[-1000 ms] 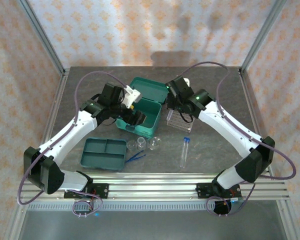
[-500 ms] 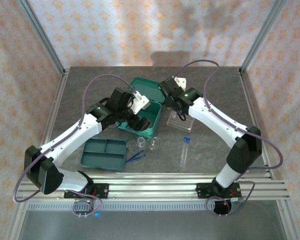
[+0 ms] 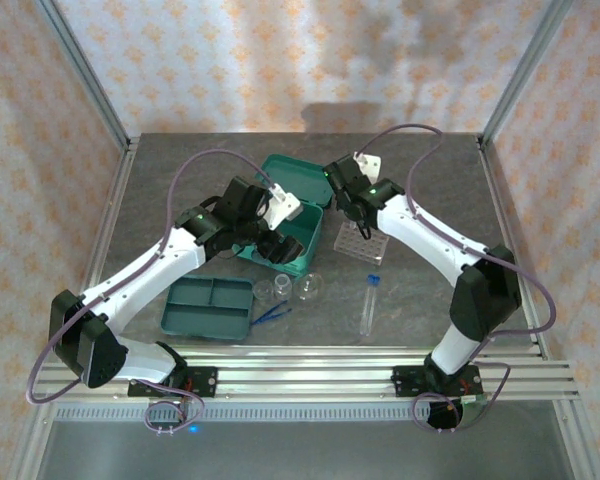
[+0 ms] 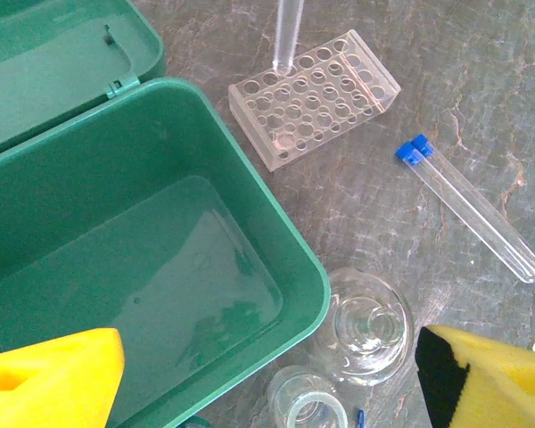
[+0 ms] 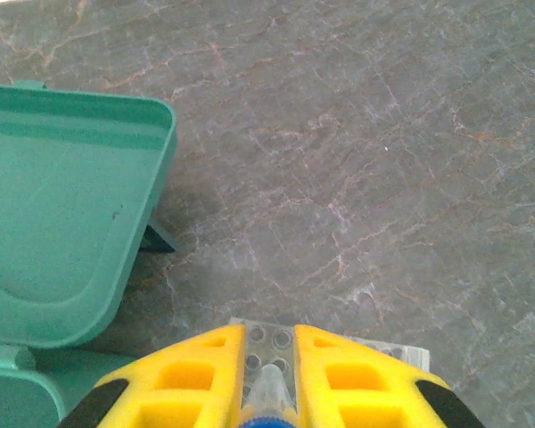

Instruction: Organize the chemistry lab equipment

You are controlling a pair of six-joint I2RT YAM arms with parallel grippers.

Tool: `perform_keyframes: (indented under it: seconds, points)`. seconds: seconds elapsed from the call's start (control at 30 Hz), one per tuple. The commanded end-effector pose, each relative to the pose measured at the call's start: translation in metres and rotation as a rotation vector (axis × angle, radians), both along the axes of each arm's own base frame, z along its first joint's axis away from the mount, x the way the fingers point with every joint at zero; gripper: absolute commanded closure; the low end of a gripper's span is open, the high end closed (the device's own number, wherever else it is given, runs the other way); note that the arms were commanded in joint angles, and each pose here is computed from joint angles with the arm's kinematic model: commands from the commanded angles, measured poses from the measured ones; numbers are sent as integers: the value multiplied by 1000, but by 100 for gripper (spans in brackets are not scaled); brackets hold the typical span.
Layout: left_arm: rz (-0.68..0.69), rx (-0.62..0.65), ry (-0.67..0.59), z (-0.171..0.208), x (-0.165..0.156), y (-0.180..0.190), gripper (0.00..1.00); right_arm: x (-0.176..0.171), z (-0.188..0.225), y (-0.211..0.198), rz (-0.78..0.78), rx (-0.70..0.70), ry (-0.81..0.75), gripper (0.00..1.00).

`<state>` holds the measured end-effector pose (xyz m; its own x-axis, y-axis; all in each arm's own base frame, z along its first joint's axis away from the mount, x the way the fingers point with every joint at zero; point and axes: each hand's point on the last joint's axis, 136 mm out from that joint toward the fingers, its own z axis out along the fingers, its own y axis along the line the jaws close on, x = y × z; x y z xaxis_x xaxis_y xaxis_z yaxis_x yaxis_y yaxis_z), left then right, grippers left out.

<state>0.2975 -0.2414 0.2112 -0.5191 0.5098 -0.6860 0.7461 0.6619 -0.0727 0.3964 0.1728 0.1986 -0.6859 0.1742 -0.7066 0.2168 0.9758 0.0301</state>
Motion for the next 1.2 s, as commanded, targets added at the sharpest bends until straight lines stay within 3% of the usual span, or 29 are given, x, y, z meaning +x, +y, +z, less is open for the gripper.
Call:
perform_keyframes:
  seconds: [0.0,0.47,1.17]
  points:
    - [-24,32,16,-8,-6,0,14,11,-3,-4,-50,0,-35,89]
    - [-99,32,45,-13,-22,-12,13,24,-20,1,-65,15,-9,89]
    - [-93,42,38,-14,-21,-11,14,33,-36,4,-74,23,13,89]
